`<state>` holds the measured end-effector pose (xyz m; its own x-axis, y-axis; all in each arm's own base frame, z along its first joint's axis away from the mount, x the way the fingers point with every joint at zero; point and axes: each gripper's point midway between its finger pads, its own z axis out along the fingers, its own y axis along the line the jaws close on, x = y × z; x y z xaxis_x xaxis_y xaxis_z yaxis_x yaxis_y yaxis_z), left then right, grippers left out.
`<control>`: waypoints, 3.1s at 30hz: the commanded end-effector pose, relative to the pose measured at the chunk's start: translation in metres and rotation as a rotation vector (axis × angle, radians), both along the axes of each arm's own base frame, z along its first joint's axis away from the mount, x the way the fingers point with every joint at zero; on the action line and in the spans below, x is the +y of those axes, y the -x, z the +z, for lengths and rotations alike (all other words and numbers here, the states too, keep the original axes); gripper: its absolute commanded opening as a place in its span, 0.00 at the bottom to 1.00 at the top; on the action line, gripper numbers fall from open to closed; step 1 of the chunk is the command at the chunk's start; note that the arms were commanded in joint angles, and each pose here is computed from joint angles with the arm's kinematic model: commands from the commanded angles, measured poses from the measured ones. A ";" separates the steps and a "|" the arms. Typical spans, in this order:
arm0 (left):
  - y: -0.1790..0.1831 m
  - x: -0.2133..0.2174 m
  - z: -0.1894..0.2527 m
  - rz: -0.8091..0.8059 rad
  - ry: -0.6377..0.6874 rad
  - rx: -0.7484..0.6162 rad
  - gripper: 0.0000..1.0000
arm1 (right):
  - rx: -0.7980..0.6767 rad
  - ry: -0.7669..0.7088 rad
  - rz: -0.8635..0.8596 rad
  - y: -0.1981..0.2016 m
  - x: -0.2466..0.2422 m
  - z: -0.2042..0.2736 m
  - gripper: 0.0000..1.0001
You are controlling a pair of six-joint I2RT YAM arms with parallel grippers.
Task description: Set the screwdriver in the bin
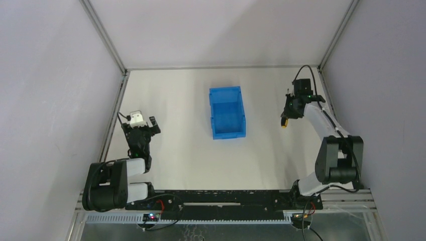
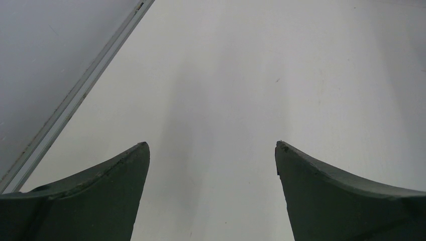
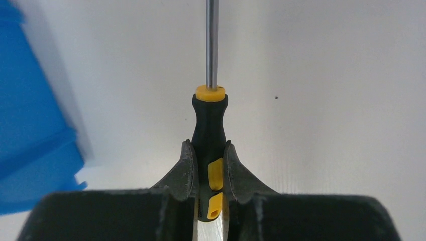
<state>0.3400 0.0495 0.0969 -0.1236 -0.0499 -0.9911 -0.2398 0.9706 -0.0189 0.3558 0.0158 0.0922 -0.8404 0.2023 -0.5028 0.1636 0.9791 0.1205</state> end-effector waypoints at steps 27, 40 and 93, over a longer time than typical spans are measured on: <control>-0.014 0.001 0.038 0.001 -0.026 -0.120 1.00 | -0.215 -0.041 0.536 -0.021 0.258 0.111 0.13; -0.014 0.002 0.039 0.002 -0.026 -0.122 1.00 | -0.156 0.090 0.613 -0.040 0.264 0.006 0.30; -0.014 0.001 0.038 -0.001 -0.026 -0.121 1.00 | -0.409 0.143 0.028 -0.040 -0.007 0.134 1.00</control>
